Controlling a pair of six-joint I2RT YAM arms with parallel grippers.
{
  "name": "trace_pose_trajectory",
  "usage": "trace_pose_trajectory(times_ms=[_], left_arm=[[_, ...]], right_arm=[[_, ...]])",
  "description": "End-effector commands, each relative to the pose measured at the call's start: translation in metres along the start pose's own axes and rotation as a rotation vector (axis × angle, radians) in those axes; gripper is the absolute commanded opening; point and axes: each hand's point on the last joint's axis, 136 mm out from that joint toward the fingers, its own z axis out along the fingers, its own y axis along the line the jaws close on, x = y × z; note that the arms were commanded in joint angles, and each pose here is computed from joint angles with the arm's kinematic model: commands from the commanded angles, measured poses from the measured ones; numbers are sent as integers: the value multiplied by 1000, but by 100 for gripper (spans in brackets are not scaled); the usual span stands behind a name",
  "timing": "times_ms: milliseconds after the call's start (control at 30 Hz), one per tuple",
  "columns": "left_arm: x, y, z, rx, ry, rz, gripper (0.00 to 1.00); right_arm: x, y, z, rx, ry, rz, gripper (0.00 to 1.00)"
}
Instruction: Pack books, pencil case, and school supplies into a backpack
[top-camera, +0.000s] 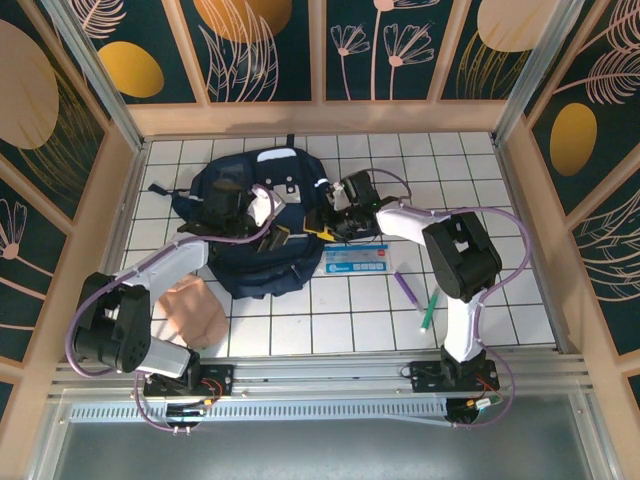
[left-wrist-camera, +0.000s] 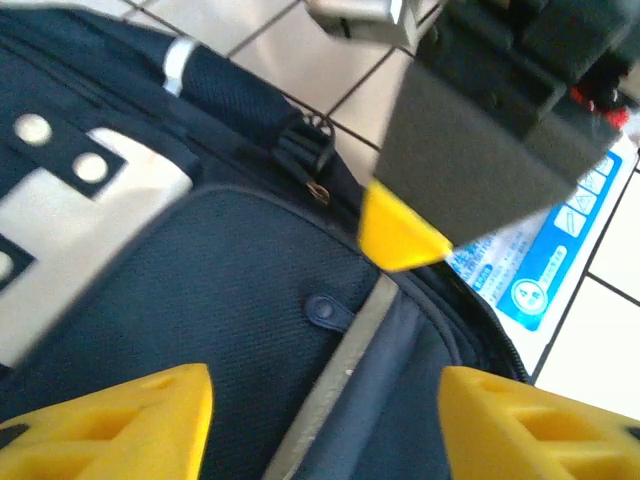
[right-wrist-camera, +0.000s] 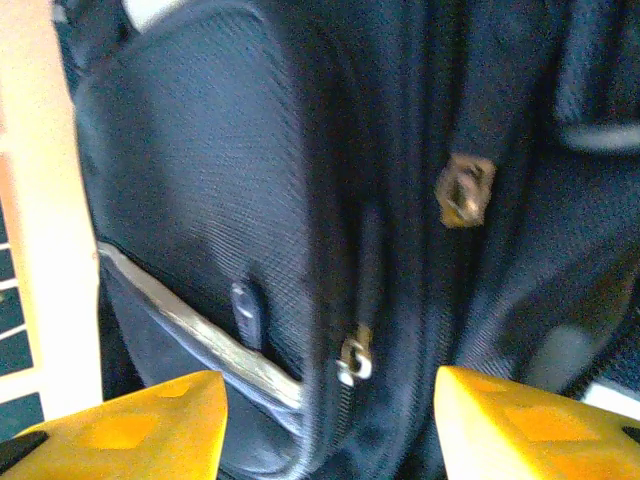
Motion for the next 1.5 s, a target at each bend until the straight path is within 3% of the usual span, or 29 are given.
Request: trace_pose_trajectory(times_ms=[0, 100, 200, 300, 433, 567, 700, 900, 933, 967, 1000, 1067, 1100, 1233, 1333, 1467], left_arm=[[-5, -5, 10, -28, 28, 8, 68], [-13, -8, 21, -42, -4, -117, 70], [-26, -6, 30, -134, -13, -298, 68], [-22, -12, 47, -223, 110, -466, 70], [26, -23, 65, -328, 327, -677, 70], [40, -31, 67, -426, 374, -784, 75], [55, -8, 58, -660, 409, -843, 75], [103, 10, 66, -866, 569, -803, 74], [110, 13, 68, -890, 580, -790, 70], [115, 14, 70, -895, 588, -783, 57], [117, 14, 72, -898, 592, -777, 34], [109, 11, 77, -856, 593, -777, 4], [98, 11, 76, -841, 581, -779, 0], [30, 6, 60, -727, 440, -822, 0], [-6, 2, 45, -597, 357, -893, 0], [-25, -3, 33, -457, 308, -967, 0]], right_arm=[[-9, -2, 4, 13, -10, 7, 58], [-19, -4, -5, -36, -48, 34, 58], [-40, -22, -38, 54, -156, 82, 60], [-54, -61, -78, 177, -255, 176, 61], [-51, -92, -114, 233, -332, 236, 61], [-45, -100, -134, 277, -393, 208, 61], [-39, -95, -137, 246, -409, 178, 60], [-38, -85, -139, 232, -411, 138, 60], [-39, -83, -140, 229, -414, 133, 60], [-38, -82, -140, 227, -415, 128, 60], [-38, -79, -141, 223, -417, 121, 60], [-35, -74, -140, 209, -406, 101, 60], [-33, -70, -139, 196, -390, 83, 60], [-3, -31, -124, 79, -272, -159, 58], [23, -13, -108, 92, -192, -347, 58], [27, -7, -95, 77, -169, -338, 58]])
